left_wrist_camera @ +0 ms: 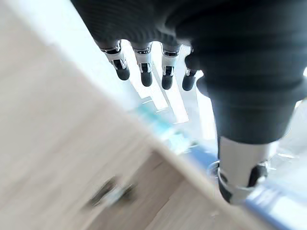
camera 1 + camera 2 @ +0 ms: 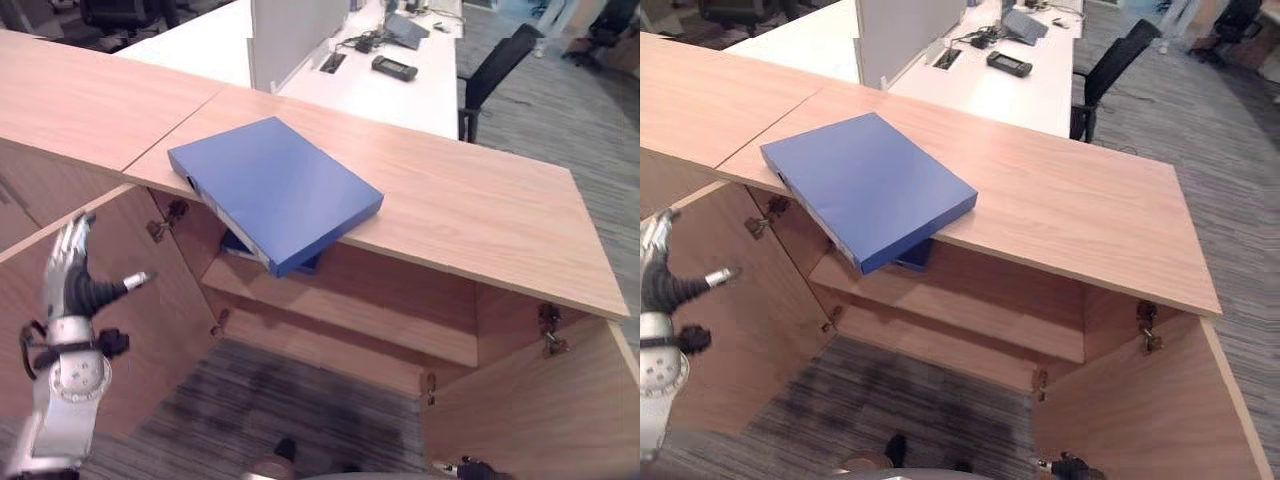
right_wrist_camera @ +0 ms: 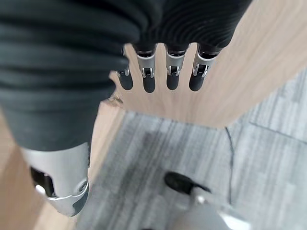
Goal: Put the empty folder in the office cabinet
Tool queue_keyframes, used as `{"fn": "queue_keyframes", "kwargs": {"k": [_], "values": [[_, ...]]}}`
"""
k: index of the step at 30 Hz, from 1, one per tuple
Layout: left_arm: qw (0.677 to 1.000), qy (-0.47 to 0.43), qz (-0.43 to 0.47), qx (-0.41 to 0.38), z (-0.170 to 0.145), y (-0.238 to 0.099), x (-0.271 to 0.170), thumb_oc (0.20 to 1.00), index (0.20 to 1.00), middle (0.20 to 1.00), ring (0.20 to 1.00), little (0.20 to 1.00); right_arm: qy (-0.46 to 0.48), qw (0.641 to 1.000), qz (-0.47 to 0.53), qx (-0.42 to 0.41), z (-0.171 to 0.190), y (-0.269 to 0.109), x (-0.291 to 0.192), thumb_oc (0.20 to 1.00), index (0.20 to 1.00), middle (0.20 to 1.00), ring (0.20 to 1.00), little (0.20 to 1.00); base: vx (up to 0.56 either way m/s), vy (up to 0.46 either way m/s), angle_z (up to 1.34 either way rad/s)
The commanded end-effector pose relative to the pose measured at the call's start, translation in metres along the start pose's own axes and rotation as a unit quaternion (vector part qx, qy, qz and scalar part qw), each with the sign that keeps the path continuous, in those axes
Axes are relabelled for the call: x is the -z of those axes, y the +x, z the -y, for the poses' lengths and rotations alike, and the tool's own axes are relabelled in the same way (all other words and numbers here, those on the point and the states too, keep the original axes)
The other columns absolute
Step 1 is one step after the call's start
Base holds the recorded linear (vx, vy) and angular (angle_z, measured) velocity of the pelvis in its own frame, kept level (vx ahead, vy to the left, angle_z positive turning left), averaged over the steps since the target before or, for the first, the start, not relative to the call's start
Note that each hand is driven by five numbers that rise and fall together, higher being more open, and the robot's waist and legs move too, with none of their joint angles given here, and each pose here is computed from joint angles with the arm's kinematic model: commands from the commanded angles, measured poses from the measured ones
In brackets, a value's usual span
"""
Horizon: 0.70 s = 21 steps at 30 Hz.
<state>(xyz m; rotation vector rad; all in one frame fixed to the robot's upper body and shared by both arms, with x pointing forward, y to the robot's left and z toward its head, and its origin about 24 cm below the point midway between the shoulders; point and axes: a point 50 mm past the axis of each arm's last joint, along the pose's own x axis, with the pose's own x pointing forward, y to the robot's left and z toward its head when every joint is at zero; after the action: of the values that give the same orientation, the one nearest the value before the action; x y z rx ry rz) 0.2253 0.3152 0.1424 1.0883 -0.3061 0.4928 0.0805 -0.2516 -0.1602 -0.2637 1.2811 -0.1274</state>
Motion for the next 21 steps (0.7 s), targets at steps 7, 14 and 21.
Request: {"fn": "queue_keyframes", "kwargs": {"k": [7, 14, 21], "values": [[0.973, 0.15, 0.175, 0.03, 0.015, 0.008, -0.037, 1.0, 1.0, 1.0, 1.0, 1.0, -0.029, 0.999, 0.011, 0.02, 0.008, 0.0, -0.005, 1.0, 1.0, 1.0, 1.0, 1.0, 0.04, 0.026, -0.1], [0.953, 0.182, 0.232, 0.07, 0.027, 0.017, -0.052, 1.0, 1.0, 1.0, 1.0, 1.0, -0.032, 0.999, 0.003, 0.023, 0.013, 0.0, 0.0, 1.0, 1.0, 1.0, 1.0, 1.0, 0.03, 0.027, -0.04], [0.941, 0.188, 0.262, 0.097, 0.04, 0.02, -0.064, 1.0, 1.0, 1.0, 1.0, 1.0, -0.04, 0.999, 0.0, 0.026, 0.018, 0.0, -0.001, 1.0, 1.0, 1.0, 1.0, 1.0, 0.02, 0.008, -0.06]]}}
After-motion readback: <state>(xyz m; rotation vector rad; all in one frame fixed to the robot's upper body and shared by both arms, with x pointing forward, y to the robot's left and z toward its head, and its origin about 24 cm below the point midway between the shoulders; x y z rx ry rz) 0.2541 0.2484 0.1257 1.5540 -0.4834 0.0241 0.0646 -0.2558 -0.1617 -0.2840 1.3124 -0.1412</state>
